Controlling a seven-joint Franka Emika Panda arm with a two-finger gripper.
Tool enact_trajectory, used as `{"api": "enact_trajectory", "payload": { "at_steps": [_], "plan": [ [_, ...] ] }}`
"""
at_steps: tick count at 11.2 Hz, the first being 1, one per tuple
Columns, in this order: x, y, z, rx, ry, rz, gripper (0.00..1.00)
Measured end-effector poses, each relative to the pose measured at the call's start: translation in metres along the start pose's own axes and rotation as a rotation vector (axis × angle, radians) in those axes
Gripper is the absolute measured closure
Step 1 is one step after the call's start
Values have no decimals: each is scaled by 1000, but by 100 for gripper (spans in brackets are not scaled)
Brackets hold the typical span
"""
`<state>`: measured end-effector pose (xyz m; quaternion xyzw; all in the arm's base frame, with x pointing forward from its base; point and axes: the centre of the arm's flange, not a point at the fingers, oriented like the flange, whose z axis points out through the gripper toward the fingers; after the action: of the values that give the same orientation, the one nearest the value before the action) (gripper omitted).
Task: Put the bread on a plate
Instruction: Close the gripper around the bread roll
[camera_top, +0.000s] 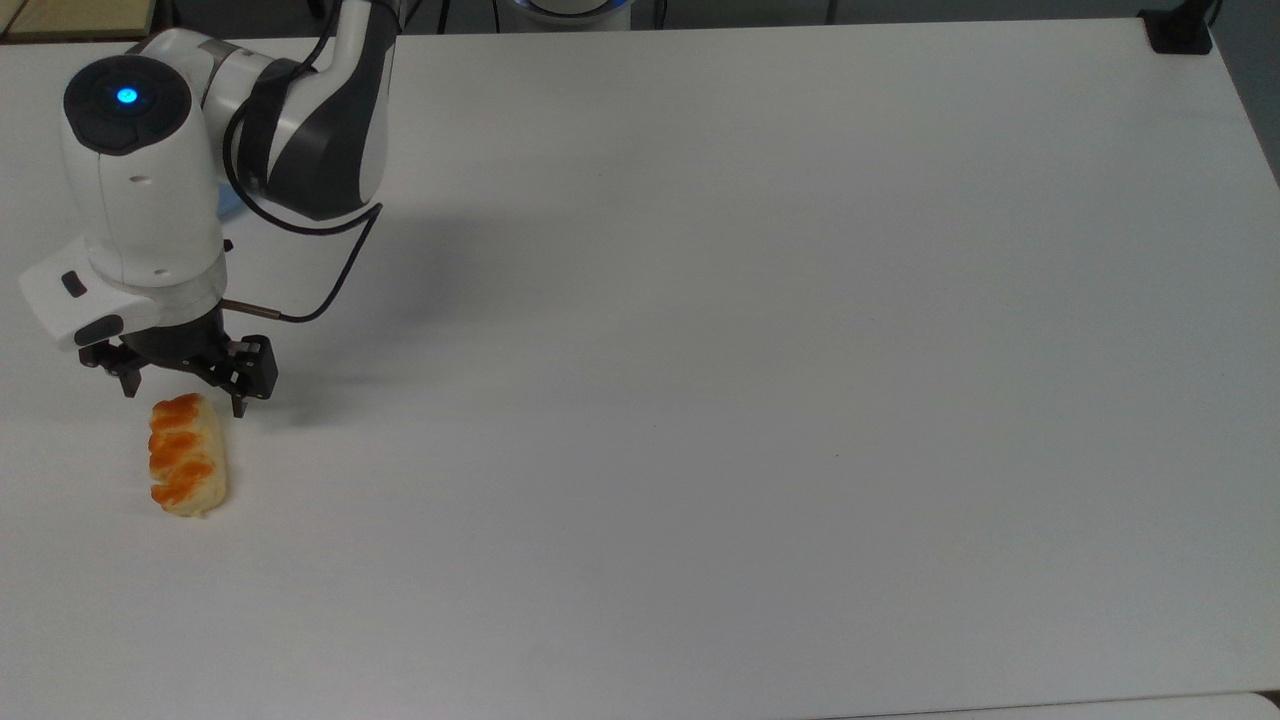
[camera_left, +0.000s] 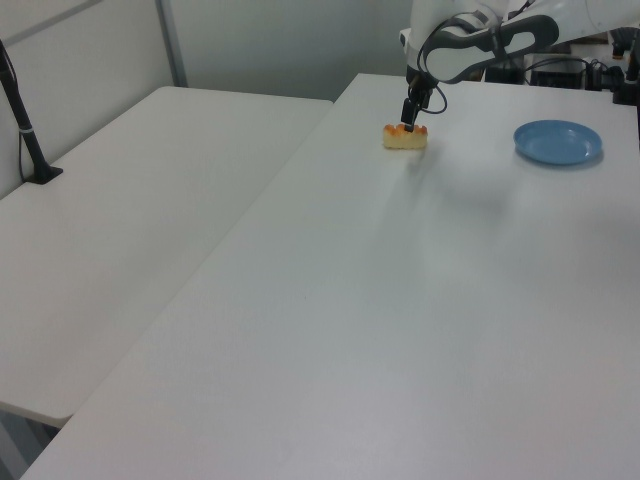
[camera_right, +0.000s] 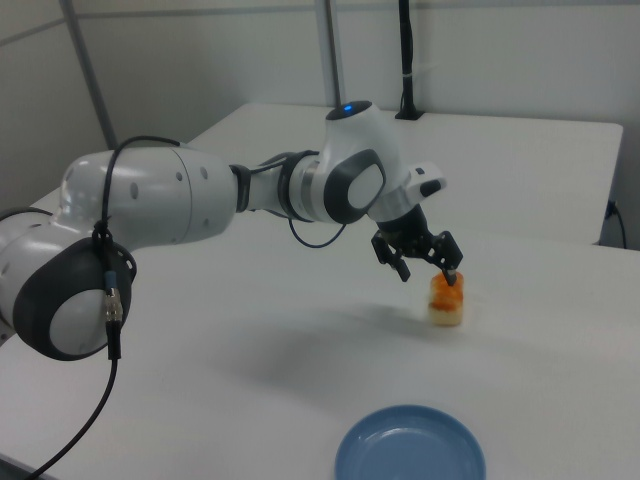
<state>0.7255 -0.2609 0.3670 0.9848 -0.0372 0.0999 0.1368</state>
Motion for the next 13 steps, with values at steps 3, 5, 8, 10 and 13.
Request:
{"api": "enact_trajectory", "payload": {
  "at_steps": [3, 5, 8, 10, 13],
  "plan": [
    [-2, 1, 22, -5, 12, 1, 0],
    [-3, -3, 35, -5, 9, -6, 0],
    [-4, -5, 43, -13, 7, -18, 0],
    [-3, -2, 43, -18, 15, -14, 1],
    [-8, 5, 53, -36, 0, -20, 15]
  ]
}}
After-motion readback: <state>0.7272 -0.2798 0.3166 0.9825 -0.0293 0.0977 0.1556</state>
